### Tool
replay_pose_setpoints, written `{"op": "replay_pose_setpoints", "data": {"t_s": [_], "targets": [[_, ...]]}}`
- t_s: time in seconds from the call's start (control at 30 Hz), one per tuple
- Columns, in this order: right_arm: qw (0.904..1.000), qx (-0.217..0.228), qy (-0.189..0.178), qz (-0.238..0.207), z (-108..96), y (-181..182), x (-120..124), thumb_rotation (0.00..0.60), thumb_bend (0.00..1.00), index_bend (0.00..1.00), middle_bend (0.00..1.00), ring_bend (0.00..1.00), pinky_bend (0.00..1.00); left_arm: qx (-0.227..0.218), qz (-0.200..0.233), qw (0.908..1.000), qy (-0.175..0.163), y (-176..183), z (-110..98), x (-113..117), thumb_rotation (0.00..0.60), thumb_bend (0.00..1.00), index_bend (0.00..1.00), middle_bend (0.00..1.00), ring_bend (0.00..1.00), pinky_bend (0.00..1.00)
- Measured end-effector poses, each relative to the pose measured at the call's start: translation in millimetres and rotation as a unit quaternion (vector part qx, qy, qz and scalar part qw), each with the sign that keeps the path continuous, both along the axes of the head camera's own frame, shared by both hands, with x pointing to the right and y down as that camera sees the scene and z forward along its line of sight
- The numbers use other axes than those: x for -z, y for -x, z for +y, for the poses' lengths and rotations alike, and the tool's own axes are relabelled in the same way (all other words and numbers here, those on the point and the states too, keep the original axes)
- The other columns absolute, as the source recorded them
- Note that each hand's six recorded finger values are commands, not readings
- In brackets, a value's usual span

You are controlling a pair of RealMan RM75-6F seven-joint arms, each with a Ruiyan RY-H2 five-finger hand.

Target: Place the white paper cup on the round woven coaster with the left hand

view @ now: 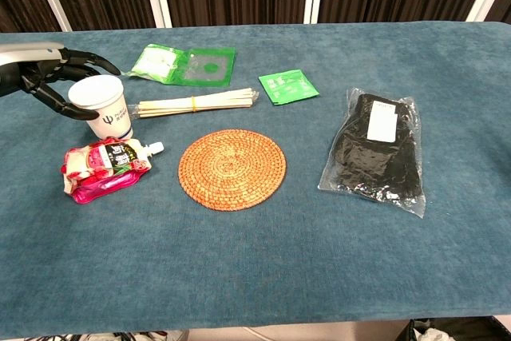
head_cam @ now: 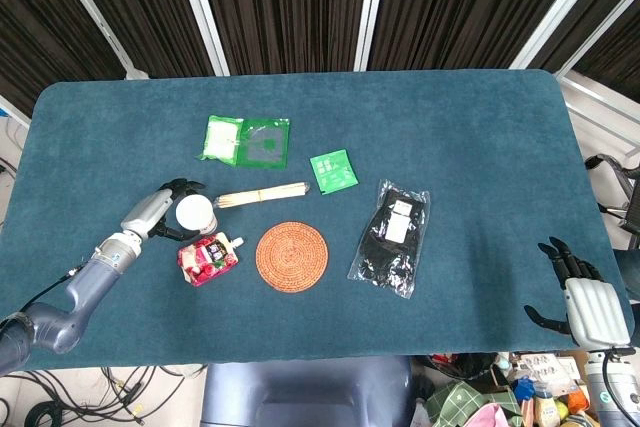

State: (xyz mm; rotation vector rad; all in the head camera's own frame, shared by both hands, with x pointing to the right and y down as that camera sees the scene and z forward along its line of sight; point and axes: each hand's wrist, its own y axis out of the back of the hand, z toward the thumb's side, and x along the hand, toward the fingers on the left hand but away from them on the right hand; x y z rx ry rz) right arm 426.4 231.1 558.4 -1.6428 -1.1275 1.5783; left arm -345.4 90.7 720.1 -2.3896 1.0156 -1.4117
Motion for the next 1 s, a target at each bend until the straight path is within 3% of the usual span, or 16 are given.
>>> {"op": "replay_pose_setpoints", "data": {"t_s": [1.0], "targets": [[1.0000, -0.001, 0.002, 0.000, -0.2, -0.1, -0.6, 0.600, 0.11, 0.13, 0.04, 0.18, 0.19, -0.009, -0.009, 0.9999, -0.007, 0.8, -1.5, 2.0, 0.600, 0.25, 0.20, 0.29, 0.00, 0.00]]}}
